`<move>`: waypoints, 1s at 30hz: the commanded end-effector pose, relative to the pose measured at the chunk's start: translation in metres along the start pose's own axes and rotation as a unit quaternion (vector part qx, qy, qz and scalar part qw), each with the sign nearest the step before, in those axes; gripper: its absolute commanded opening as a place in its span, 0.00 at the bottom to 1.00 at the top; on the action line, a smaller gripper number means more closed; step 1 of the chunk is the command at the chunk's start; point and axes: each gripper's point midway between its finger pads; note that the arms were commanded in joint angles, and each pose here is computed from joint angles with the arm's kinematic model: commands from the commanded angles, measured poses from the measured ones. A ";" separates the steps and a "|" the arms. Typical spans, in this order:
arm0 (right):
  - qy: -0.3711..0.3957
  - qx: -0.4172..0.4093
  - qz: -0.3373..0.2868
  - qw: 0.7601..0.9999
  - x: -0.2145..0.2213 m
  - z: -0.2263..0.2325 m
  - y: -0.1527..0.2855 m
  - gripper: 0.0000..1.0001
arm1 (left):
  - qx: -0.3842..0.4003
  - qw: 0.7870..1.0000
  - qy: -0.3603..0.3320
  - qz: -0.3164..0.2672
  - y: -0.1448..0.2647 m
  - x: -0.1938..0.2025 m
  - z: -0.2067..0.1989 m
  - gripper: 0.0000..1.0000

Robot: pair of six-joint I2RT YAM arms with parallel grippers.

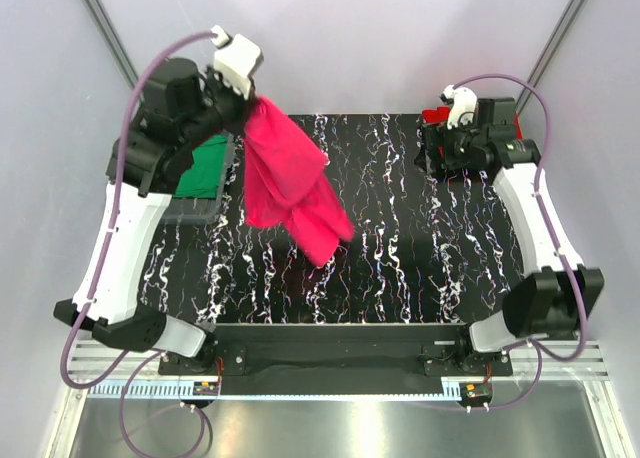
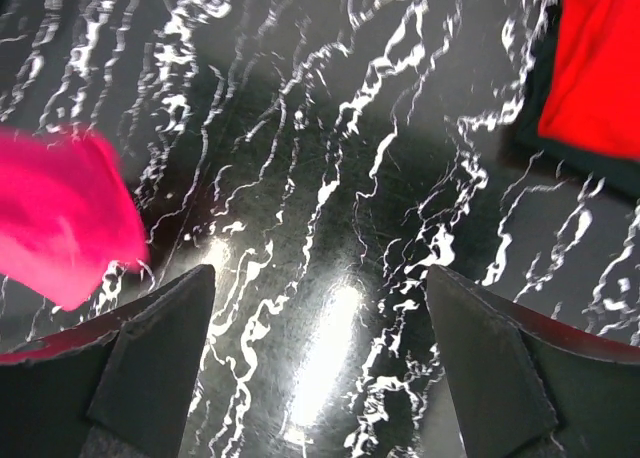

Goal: Fold and stack the t-shirts
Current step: Move the tshirt to the center of the board, then flatten the tshirt out

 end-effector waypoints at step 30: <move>0.457 -0.339 0.074 0.819 0.136 0.262 -0.029 0.74 | 0.024 0.965 0.081 0.247 0.044 0.246 -0.023 0.45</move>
Point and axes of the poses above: each gripper's point midway between its finger pads, its own y axis back along the fingers, its own z axis along the line the jaws close on, x = y × z, and after that the axes turned 3 degrees about y, right-handed
